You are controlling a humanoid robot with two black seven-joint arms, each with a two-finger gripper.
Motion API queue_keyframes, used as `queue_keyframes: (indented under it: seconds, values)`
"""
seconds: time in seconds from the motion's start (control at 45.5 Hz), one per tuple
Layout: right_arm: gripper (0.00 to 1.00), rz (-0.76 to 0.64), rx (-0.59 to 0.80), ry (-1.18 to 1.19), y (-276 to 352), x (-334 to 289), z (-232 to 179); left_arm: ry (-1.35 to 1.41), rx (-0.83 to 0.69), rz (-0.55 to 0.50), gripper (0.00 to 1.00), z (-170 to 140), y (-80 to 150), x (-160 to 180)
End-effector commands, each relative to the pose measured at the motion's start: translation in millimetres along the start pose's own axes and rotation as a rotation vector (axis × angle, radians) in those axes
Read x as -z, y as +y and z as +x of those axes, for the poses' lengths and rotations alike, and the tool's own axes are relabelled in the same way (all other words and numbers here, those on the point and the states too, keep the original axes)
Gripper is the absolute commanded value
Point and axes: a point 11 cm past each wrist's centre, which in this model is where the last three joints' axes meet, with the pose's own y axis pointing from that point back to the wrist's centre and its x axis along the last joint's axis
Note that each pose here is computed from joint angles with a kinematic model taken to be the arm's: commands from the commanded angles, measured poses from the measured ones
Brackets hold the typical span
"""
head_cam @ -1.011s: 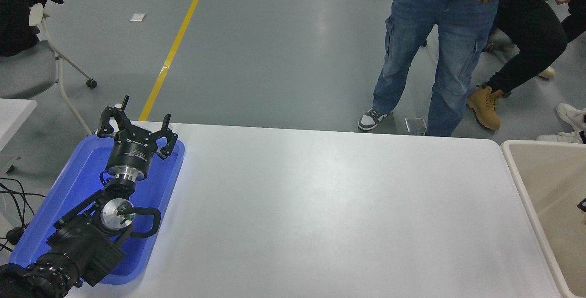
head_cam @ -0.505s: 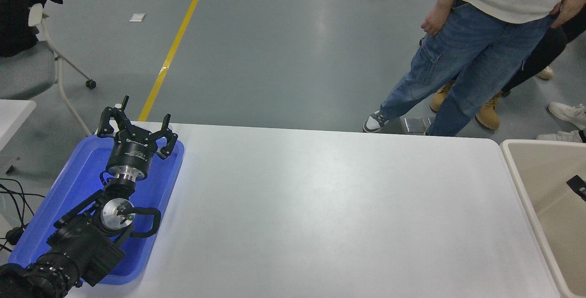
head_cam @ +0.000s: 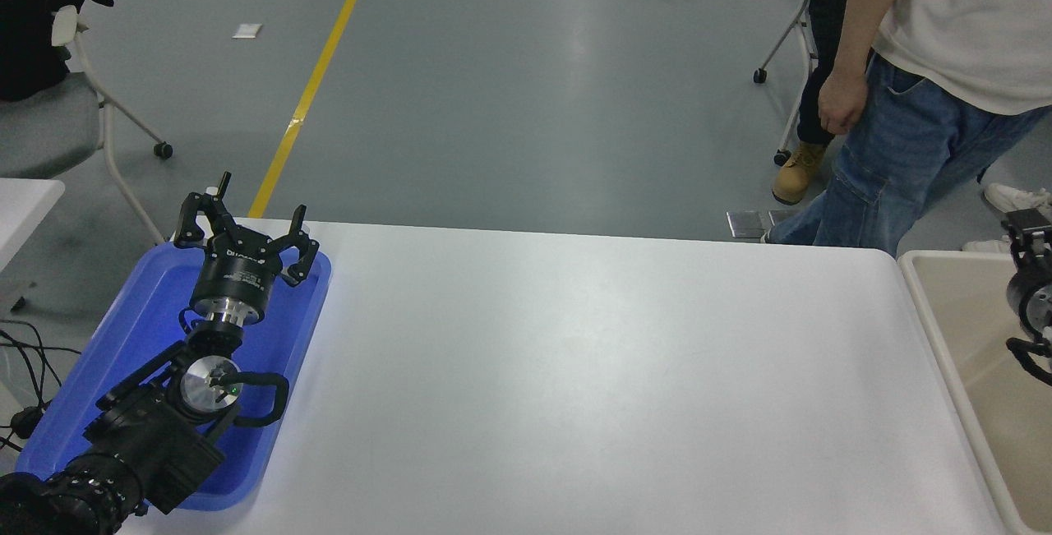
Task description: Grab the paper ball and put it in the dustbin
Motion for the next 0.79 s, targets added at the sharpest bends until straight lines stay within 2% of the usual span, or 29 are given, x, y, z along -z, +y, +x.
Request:
queue_keyframes:
  seconds: [0.0,0.22,0.308,0.769]
  values:
    - [1.00,0.237,0.098,-0.349,11.6,56.2,-26.3,0.001,-0.001,0.000,1.00,0.1,0.0,0.0]
    - [1.00,0.595,0.172,-0.504,43.8,81.5,-45.1,0.001,-0.001,0.000,1.00,0.1,0.0,0.0]
    - [1.00,0.645,0.182,-0.557,49.2,74.7,-52.4,0.001,-0.001,0.000,1.00,0.1,0.0,0.0]
    - [1.00,0.517,0.269,-0.659,61.0,-5.8,-105.8,0.001,-0.001,0.000,1.00,0.1,0.0,0.0]
